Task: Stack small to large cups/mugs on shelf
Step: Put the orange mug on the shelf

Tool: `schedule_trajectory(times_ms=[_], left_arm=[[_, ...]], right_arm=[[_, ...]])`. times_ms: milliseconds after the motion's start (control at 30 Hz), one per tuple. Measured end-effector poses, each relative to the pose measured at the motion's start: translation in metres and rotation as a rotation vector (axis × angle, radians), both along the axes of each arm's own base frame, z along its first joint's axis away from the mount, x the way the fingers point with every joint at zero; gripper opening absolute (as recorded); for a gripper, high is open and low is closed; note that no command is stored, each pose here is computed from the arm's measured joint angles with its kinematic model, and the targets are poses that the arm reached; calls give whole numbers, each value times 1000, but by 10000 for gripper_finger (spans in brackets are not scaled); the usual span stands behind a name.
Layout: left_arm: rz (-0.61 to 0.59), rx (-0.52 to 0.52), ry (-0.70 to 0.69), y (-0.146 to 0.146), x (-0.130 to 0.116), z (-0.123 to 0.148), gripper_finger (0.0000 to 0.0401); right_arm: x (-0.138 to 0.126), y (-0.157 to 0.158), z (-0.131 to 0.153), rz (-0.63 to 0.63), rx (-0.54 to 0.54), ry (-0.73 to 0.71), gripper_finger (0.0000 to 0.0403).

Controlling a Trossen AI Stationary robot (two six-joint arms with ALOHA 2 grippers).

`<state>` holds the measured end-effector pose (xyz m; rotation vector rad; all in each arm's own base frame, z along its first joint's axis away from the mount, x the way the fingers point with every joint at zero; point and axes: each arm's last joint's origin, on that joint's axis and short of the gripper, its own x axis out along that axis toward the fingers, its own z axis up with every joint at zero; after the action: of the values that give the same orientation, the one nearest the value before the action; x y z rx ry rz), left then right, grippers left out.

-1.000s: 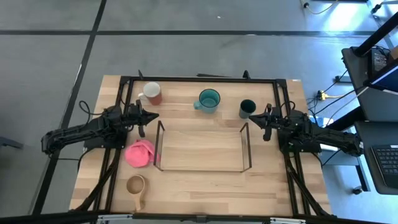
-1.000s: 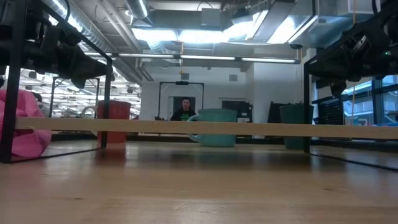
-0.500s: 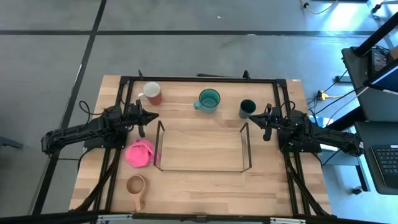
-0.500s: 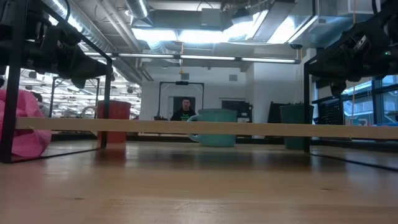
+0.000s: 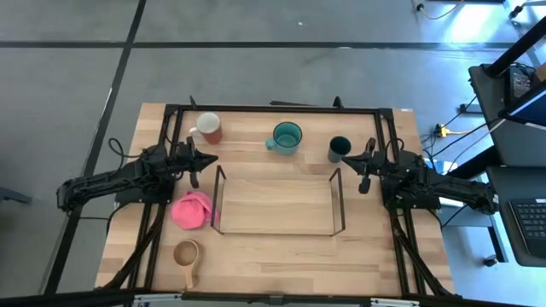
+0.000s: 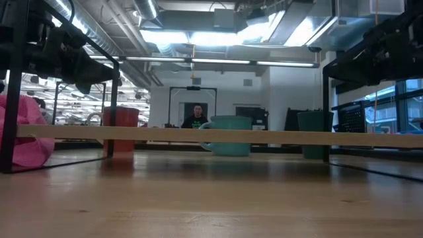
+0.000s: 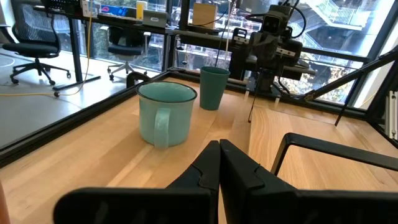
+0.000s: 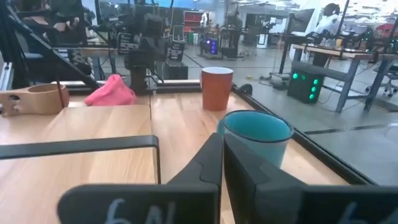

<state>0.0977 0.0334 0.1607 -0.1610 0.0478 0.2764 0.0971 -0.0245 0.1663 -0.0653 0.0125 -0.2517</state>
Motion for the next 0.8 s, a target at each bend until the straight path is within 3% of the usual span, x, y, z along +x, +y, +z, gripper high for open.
schedule_trajectory(times_ms=[200,800], left_arm=[[0,0,0,0,0,0,0],[0,0,0,0,0,0,0]], right_arm=[[0,0,1,-1,59,-21,16],[0,0,0,-2,58,-20,16]])
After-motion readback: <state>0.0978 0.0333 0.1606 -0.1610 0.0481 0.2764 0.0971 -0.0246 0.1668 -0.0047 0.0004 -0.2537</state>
